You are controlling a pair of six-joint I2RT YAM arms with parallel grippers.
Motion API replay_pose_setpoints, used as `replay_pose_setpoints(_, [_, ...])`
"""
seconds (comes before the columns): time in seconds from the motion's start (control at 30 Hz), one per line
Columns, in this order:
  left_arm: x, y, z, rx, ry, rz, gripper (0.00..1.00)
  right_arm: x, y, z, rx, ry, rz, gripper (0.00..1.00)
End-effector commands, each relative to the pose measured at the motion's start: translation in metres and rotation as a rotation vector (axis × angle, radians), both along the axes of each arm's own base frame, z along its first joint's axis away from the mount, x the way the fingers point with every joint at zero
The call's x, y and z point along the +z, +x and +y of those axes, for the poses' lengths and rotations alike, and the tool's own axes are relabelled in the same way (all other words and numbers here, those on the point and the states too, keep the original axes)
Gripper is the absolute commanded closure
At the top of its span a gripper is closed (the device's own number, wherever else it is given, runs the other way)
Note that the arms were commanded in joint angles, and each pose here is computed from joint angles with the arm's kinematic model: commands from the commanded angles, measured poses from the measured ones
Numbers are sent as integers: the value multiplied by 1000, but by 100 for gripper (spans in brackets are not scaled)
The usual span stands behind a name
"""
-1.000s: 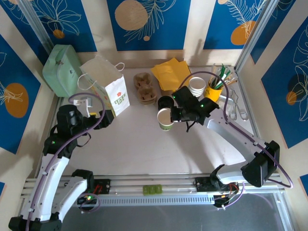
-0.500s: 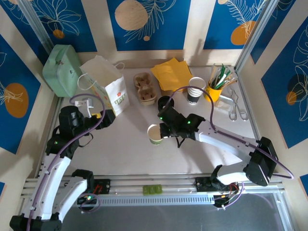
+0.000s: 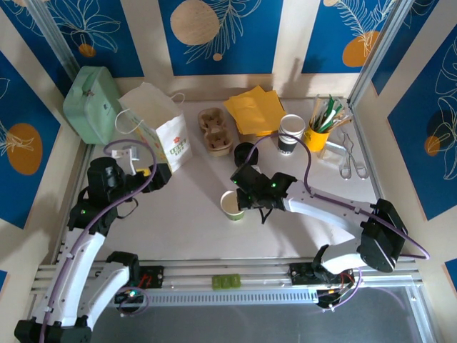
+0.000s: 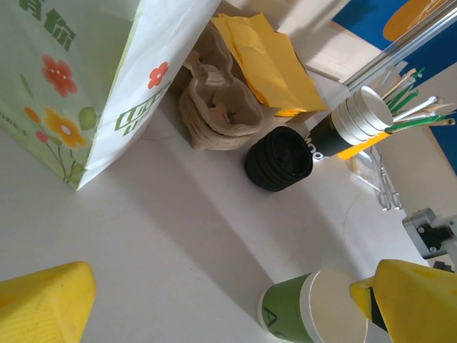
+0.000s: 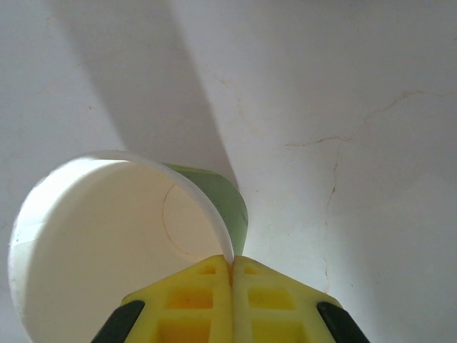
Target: Pack the takeout coffee
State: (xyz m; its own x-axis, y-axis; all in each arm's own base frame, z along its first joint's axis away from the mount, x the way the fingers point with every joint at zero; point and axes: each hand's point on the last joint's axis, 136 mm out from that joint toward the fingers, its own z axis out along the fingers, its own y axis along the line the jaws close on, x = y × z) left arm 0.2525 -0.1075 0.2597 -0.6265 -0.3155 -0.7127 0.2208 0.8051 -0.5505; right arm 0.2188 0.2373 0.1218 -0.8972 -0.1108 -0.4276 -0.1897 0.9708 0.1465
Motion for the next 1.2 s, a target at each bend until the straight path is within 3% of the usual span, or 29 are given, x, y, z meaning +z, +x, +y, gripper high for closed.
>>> replay_pose_setpoints(0.0, [13, -4, 2, -7, 26, -40, 1, -3, -1, -1, -25, 15, 20, 91])
replay_pose_setpoints(0.27, [11, -4, -1, -14, 11, -29, 1, -1, -6, 1, -15, 33, 46, 85])
replay_pose_setpoints(0.67, [14, -7, 1, -14, 18, -38, 1, 34, -1, -3, -10, 80, 6, 56])
replay_pose_setpoints(0.93, [17, -8, -15, -98, -32, -37, 3, 56, 42, -31, -93, 47, -90, 41])
replay_pose_setpoints(1.17, [14, -12, -30, -156, -54, -38, 5, 66, 90, -41, -185, 6, -143, 41])
